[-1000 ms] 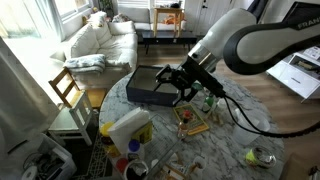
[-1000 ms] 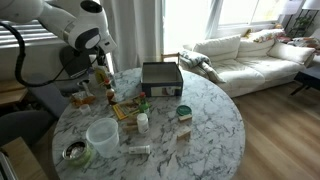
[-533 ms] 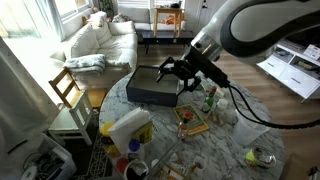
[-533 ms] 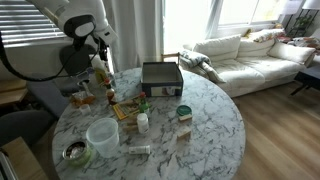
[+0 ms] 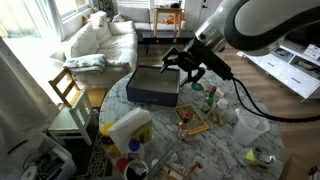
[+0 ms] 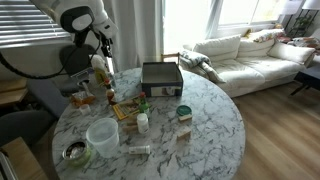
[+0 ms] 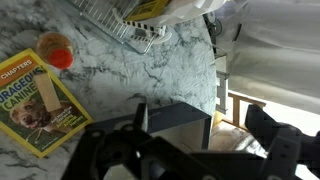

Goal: Move the glasses to the left

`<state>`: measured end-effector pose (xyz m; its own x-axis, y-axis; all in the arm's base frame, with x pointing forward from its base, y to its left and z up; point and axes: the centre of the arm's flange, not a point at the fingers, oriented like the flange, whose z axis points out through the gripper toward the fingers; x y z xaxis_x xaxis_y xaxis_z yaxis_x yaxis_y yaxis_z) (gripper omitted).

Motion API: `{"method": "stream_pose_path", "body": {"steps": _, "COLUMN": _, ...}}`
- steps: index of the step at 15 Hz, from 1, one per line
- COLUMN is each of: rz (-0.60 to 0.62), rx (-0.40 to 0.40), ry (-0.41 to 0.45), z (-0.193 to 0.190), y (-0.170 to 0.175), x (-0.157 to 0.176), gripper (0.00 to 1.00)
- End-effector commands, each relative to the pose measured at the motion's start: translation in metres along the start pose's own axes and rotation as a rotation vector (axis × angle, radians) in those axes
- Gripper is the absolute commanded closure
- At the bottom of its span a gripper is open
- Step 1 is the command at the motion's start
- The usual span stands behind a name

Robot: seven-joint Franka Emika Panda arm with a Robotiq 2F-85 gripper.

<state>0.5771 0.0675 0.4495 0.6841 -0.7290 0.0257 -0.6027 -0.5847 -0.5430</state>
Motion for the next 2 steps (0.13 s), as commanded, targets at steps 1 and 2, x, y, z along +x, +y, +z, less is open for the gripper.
{"method": "stream_pose_path", "body": {"steps": 1, "rz": -0.001, "rx": -0.001, "ry": 0.001, "z": -0.0001, "y": -0.0002, "x": -0.0002, "gripper": 0.0}}
{"method": "stream_pose_path", "body": {"steps": 2, "rz": -0.001, "rx": -0.001, "ry": 0.002, "z": -0.0001, "y": -0.0003, "x": -0.0003, "gripper": 0.0}}
